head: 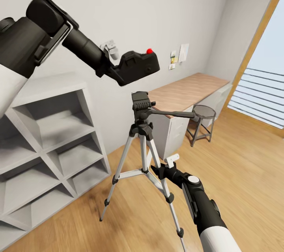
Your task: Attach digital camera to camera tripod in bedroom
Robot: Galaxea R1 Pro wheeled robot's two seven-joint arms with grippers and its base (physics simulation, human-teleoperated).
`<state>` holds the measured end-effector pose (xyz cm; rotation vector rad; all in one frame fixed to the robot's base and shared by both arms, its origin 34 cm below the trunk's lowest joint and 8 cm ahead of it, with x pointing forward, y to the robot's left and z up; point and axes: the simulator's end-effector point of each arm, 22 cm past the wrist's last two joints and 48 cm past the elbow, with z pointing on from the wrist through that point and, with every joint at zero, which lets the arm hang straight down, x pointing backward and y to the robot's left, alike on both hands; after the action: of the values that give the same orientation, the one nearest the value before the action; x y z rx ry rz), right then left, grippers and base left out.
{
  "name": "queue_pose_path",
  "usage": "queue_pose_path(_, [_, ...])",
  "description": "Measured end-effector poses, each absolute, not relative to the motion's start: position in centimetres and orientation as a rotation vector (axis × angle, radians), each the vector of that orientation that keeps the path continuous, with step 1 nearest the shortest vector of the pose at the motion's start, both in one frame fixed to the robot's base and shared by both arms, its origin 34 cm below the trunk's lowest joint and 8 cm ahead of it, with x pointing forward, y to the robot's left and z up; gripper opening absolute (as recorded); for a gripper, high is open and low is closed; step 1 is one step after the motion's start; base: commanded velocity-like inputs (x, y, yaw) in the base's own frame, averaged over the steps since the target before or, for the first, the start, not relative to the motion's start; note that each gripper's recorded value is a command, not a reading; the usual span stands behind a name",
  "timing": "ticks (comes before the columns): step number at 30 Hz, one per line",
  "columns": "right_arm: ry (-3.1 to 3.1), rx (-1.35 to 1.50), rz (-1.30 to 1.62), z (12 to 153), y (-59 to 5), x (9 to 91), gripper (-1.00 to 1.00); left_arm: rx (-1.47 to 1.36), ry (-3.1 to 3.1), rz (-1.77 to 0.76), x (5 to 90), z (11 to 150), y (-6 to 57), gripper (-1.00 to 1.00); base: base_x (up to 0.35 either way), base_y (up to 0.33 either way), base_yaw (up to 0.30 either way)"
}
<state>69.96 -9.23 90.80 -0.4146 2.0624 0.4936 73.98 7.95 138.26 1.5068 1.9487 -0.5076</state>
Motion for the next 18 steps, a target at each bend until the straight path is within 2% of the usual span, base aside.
queue_pose_path(18, [2.063, -0.412, 0.493, 90.77, -9.29, 69.96, -1.00, 1.568, 1.911, -0.475, 72.93, 138.19, 6.94, -1.00, 0.000, 0.000, 0.000])
